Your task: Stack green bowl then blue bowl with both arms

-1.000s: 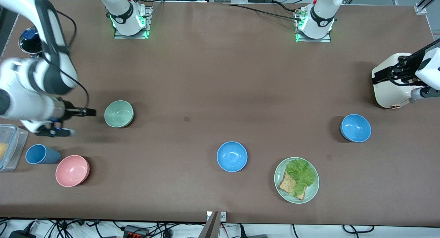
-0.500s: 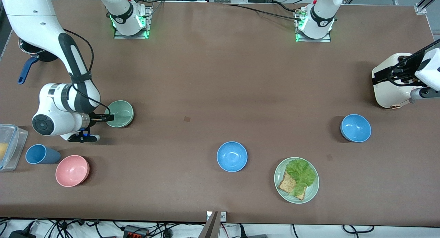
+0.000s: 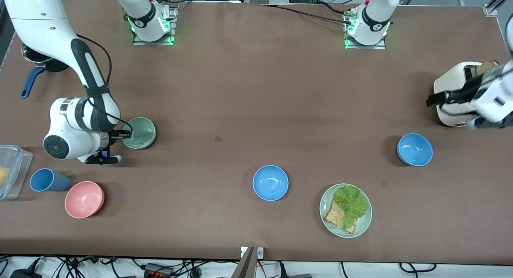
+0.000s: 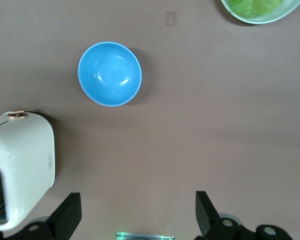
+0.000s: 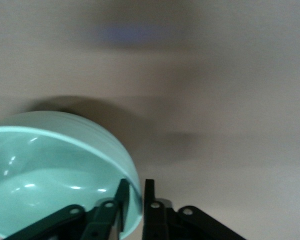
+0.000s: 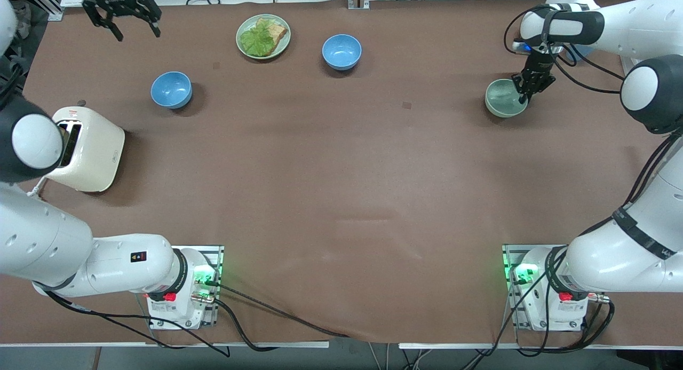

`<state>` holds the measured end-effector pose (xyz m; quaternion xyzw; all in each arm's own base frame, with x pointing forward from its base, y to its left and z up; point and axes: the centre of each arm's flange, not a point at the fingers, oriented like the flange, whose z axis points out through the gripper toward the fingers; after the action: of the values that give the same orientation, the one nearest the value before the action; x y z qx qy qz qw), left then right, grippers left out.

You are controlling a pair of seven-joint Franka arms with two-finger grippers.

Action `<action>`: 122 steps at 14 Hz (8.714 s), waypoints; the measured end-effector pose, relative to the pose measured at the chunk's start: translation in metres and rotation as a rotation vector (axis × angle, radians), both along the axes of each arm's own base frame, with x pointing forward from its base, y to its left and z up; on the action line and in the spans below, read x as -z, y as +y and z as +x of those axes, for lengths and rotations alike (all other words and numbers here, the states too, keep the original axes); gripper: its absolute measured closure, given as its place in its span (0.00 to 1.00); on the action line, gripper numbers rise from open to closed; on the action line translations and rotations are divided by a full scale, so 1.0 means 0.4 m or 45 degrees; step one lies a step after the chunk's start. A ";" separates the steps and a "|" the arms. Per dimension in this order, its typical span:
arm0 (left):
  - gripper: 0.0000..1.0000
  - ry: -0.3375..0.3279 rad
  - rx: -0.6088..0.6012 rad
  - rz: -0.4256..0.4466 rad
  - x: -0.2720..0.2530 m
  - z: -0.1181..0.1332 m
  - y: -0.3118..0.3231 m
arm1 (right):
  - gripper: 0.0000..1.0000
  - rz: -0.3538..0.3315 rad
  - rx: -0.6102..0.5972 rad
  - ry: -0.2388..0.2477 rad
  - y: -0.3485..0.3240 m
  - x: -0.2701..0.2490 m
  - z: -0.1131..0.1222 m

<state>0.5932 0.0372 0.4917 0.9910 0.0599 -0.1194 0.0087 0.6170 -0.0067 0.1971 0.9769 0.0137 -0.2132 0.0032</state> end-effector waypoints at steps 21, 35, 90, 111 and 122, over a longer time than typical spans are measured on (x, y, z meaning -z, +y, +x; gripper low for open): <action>0.14 -0.060 0.151 -0.081 0.711 0.127 0.348 | 0.95 0.180 0.000 -0.142 1.164 -0.008 -0.299; 0.95 0.013 0.288 -0.159 0.599 0.111 0.250 | 0.00 0.072 0.162 -0.494 0.578 -0.584 0.125; 0.72 -0.121 -0.318 0.090 0.458 -0.252 -1.171 | 0.00 -0.058 0.068 -0.551 -0.045 -0.912 -0.135; 0.00 -0.195 0.051 -0.131 0.075 0.130 -0.191 | 0.00 -0.055 0.071 -0.530 -0.045 -0.926 -0.151; 0.00 -0.329 -0.058 -0.004 -0.243 -0.026 -0.118 | 0.00 -0.043 0.021 -0.509 -0.051 -0.925 -0.157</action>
<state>0.5828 -0.0099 0.5890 0.9965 0.0807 0.0096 0.0205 0.5542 -0.0270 0.5669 0.9997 0.0014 -0.0153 0.0204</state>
